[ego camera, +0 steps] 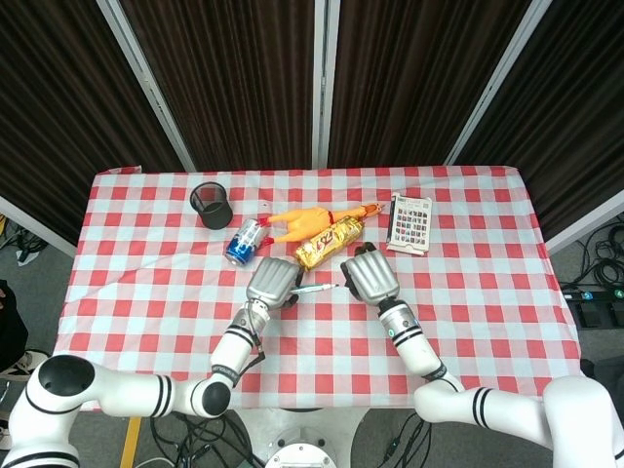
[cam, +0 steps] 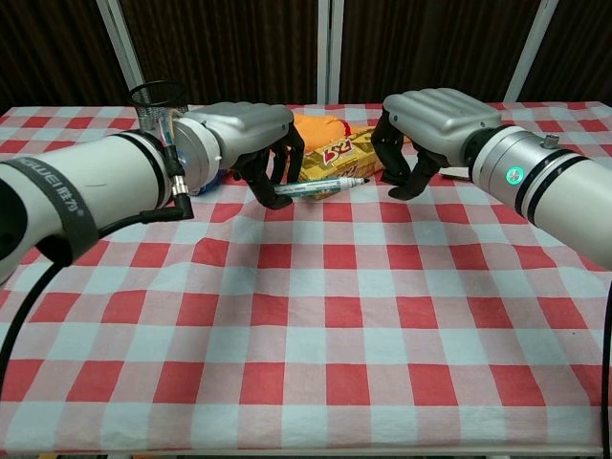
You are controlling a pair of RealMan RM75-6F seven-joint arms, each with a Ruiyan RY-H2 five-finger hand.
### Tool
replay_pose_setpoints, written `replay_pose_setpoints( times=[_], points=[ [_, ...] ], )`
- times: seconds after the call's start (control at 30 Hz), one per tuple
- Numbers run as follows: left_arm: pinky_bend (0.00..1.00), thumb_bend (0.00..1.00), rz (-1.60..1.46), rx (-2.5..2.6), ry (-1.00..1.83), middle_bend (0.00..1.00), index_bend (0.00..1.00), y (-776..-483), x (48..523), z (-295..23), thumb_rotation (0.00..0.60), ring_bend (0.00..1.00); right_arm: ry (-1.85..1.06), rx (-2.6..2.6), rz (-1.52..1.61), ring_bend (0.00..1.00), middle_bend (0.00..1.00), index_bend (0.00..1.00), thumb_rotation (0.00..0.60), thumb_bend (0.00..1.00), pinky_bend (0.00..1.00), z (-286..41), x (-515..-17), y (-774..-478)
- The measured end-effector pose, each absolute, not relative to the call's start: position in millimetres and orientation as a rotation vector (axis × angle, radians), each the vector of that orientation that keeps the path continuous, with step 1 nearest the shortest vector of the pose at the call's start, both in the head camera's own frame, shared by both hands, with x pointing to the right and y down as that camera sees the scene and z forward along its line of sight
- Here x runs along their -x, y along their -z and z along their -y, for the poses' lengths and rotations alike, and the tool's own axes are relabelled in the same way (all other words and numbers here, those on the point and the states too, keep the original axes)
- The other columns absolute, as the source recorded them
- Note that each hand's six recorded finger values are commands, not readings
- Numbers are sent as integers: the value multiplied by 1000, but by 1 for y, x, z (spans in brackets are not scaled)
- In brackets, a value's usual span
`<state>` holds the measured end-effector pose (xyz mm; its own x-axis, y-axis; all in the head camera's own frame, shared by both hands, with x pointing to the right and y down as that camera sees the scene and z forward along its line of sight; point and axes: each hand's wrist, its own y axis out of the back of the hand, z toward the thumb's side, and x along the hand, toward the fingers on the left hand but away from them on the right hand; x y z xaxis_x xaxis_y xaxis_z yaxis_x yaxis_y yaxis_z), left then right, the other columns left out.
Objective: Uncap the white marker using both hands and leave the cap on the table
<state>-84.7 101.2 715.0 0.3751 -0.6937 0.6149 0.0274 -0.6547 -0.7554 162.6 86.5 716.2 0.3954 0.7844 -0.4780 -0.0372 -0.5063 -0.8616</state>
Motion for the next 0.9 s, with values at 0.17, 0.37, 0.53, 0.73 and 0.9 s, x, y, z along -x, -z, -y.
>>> replay_pose_setpoints(
  times=[0.17, 0.37, 0.53, 0.73, 0.9],
  points=[
    [580, 424, -580, 1938, 1342, 562, 541, -718, 94, -101, 600, 529, -1218, 1805, 645, 363, 694, 753, 600, 250, 279, -90, -168, -718],
    [580, 425, -572, 1937, 1374, 561, 541, -726, 113, -106, 600, 529, -1253, 1811, 611, 360, 690, 747, 600, 248, 279, -96, -178, -727],
    [580, 425, -553, 1952, 1367, 562, 541, -732, 120, -111, 600, 529, -1295, 1817, 569, 358, 671, 727, 600, 223, 274, -100, -186, -739],
    [580, 424, -531, 1961, 1341, 562, 541, -734, 122, -113, 600, 529, -1311, 1846, 518, 336, 618, 669, 600, 71, 248, -104, -186, -747],
    [580, 425, -522, 1966, 1328, 561, 541, -735, 124, -115, 600, 529, -1317, 1847, 498, 252, 517, 559, 600, 18, 187, -105, -186, -749]
  ],
)
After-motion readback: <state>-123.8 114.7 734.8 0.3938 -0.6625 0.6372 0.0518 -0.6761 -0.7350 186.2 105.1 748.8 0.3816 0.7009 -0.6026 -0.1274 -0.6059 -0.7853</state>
